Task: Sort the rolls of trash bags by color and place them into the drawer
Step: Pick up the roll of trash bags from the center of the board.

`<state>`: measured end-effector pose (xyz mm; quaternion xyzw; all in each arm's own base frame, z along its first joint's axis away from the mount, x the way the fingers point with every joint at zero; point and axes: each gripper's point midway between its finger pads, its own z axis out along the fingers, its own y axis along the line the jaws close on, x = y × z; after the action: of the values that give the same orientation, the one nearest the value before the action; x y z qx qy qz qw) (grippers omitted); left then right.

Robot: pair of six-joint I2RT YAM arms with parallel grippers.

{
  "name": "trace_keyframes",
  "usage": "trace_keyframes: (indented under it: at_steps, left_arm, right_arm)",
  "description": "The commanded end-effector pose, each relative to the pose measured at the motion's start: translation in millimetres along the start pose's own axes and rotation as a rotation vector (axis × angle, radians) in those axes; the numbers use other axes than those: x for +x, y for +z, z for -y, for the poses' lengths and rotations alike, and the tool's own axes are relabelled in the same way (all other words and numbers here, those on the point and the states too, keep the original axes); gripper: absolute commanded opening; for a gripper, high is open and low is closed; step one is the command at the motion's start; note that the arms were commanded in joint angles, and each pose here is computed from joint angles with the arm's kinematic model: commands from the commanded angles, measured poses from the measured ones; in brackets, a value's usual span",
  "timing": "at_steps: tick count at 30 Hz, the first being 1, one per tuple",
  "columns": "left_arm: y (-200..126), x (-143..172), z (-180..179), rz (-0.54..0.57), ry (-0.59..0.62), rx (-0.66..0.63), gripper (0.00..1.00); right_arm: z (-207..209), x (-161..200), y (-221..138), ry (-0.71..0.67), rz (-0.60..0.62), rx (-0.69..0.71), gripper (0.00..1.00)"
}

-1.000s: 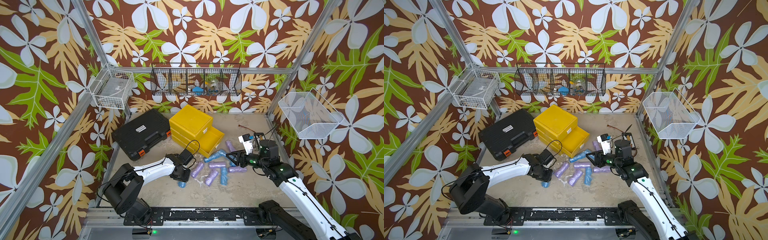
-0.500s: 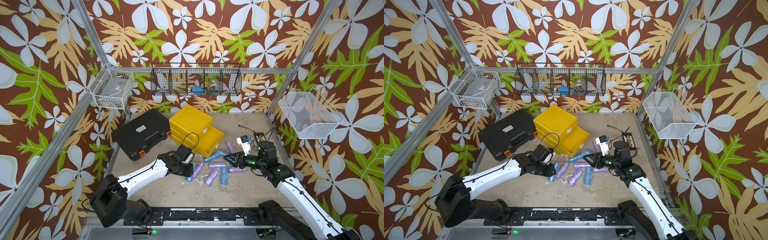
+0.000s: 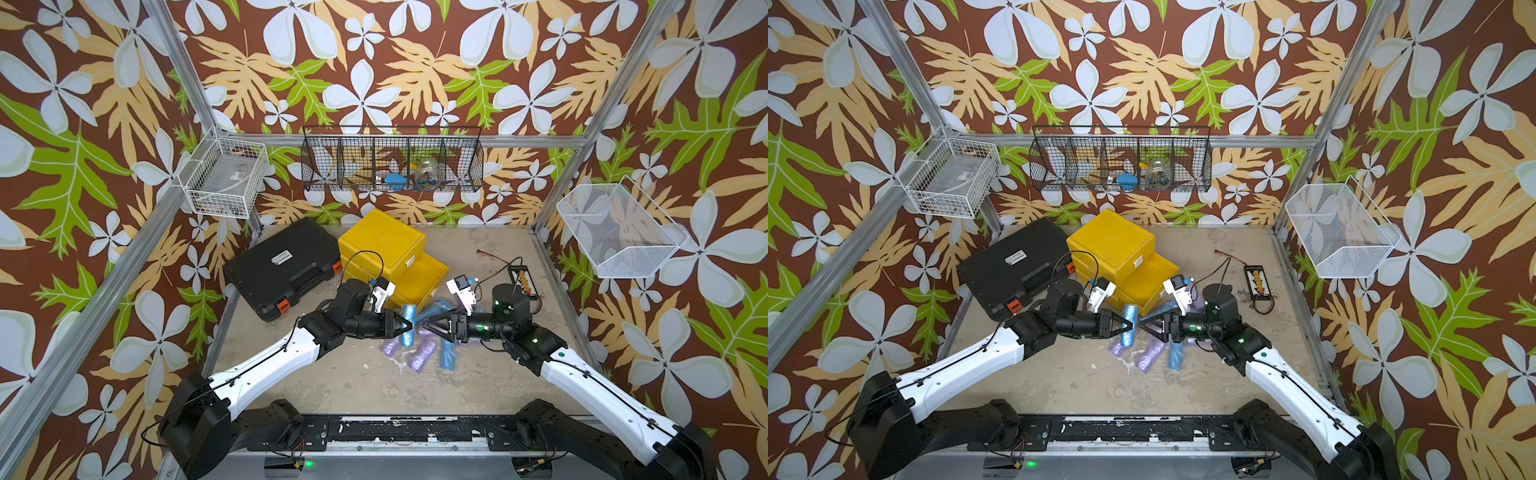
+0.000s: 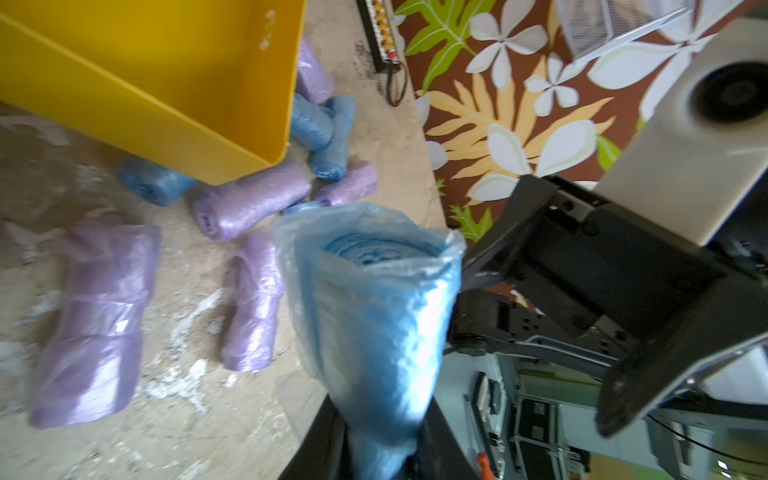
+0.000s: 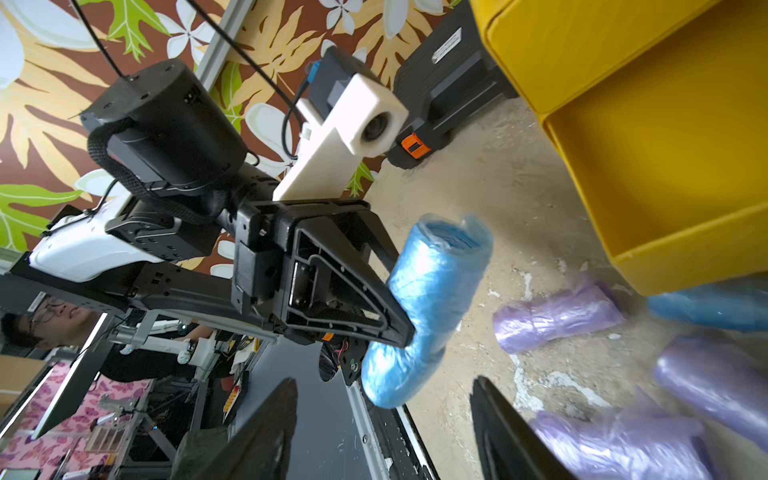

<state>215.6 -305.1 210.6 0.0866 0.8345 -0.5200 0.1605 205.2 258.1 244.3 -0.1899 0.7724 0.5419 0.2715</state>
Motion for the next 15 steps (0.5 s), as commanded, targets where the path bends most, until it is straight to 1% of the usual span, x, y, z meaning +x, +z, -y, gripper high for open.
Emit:
trace_keyframes:
  at_steps: [1, 7, 15]
  left_arm:
    - [-10, -15, 46, 0.039, -0.006, 0.212, 0.26]
    - [-31, -31, 61, 0.106, -0.053, 0.322, 0.28]
    - [-34, -30, 65, 0.106, -0.064, 0.339, 0.29]
  right_arm:
    - [-13, -12, 3, -0.030, 0.037, -0.032, 0.68]
    - [-20, -11, 6, -0.042, 0.020, -0.050, 0.67]
    - [-32, -10, 16, -0.061, -0.007, -0.090, 0.66]
